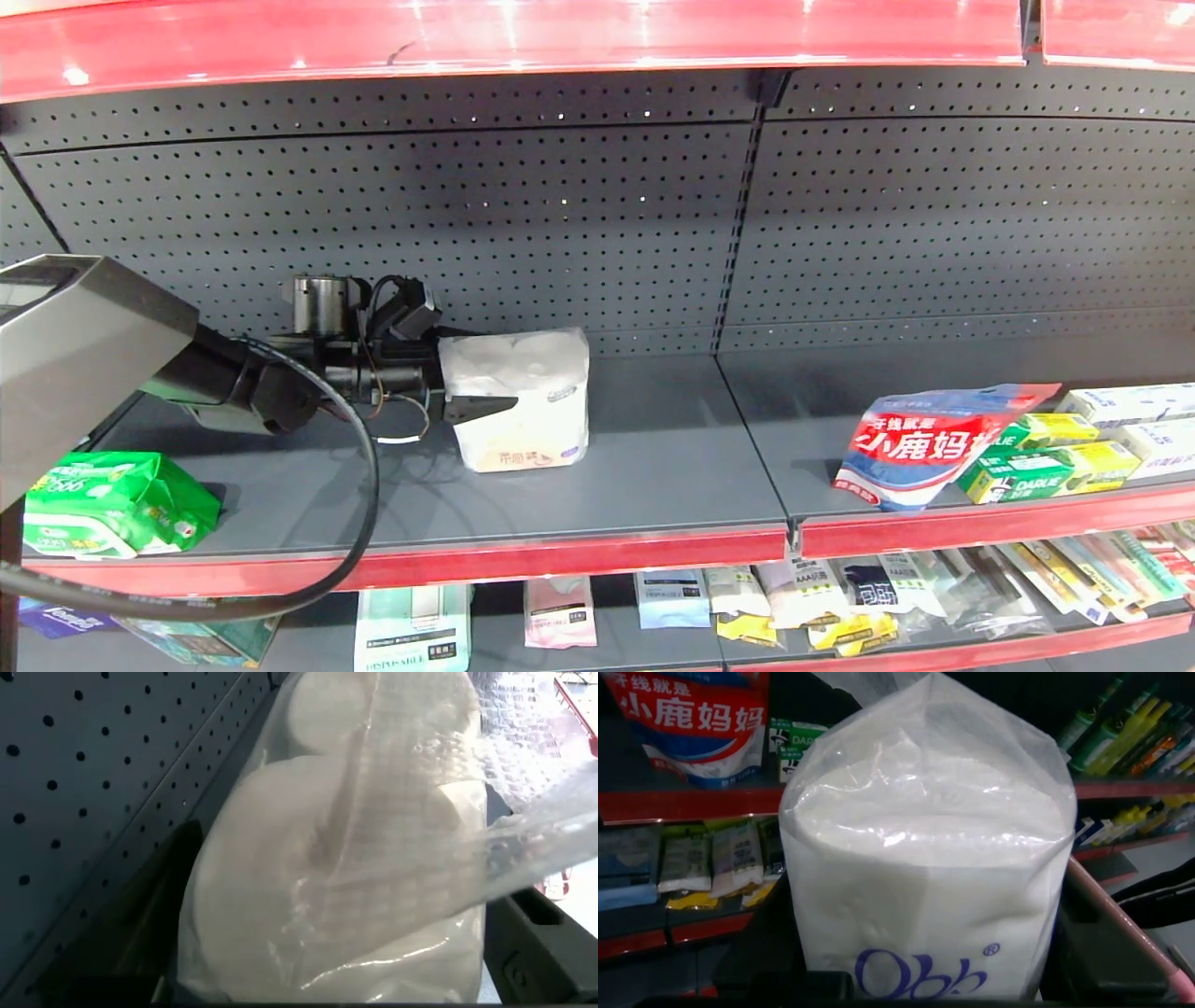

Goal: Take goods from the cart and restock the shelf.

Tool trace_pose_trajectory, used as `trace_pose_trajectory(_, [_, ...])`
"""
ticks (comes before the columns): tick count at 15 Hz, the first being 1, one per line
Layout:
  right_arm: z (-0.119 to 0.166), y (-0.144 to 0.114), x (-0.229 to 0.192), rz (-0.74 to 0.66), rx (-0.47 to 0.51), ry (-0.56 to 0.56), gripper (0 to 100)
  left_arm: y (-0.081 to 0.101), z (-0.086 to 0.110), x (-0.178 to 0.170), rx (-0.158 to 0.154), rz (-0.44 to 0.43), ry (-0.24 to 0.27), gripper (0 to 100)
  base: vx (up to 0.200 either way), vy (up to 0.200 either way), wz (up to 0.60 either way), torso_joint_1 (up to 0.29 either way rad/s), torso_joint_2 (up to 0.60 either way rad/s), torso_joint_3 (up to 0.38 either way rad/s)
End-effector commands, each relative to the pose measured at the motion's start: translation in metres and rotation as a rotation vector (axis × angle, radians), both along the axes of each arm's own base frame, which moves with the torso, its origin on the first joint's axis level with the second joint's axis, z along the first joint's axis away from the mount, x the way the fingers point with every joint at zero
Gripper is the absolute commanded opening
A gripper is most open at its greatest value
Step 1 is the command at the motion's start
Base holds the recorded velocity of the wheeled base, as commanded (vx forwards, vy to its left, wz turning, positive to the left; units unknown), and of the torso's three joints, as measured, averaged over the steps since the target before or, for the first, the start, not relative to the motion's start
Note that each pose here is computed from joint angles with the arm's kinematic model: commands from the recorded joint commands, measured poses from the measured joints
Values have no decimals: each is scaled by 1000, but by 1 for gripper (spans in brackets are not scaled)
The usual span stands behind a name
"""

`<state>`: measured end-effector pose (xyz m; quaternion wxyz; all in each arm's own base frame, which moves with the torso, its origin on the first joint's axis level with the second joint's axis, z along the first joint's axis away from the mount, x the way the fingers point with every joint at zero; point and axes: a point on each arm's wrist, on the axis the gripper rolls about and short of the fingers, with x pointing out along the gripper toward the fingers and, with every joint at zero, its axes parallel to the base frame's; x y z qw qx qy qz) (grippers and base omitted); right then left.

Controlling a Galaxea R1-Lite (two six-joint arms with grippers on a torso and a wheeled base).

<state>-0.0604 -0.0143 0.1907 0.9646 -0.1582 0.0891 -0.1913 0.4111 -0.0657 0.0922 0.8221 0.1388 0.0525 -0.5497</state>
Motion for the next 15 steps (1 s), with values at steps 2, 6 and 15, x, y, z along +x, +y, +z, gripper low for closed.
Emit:
trace_pose_trajectory(2, [0, 0, 1, 0, -1, 4, 0, 0, 0, 0, 0, 2, 1, 100, 0, 0, 0, 0, 0, 0])
trace_pose_trajectory(6, [0, 0, 1, 0, -1, 4, 0, 2, -1, 0, 7, 11, -5, 100, 0, 0, 0, 0, 0, 0])
trace_pose_trajectory(15, [0, 0, 0, -3, -1, 2, 0, 3, 15, -12, -17, -14, 1, 0, 0, 0, 0, 0, 0, 0])
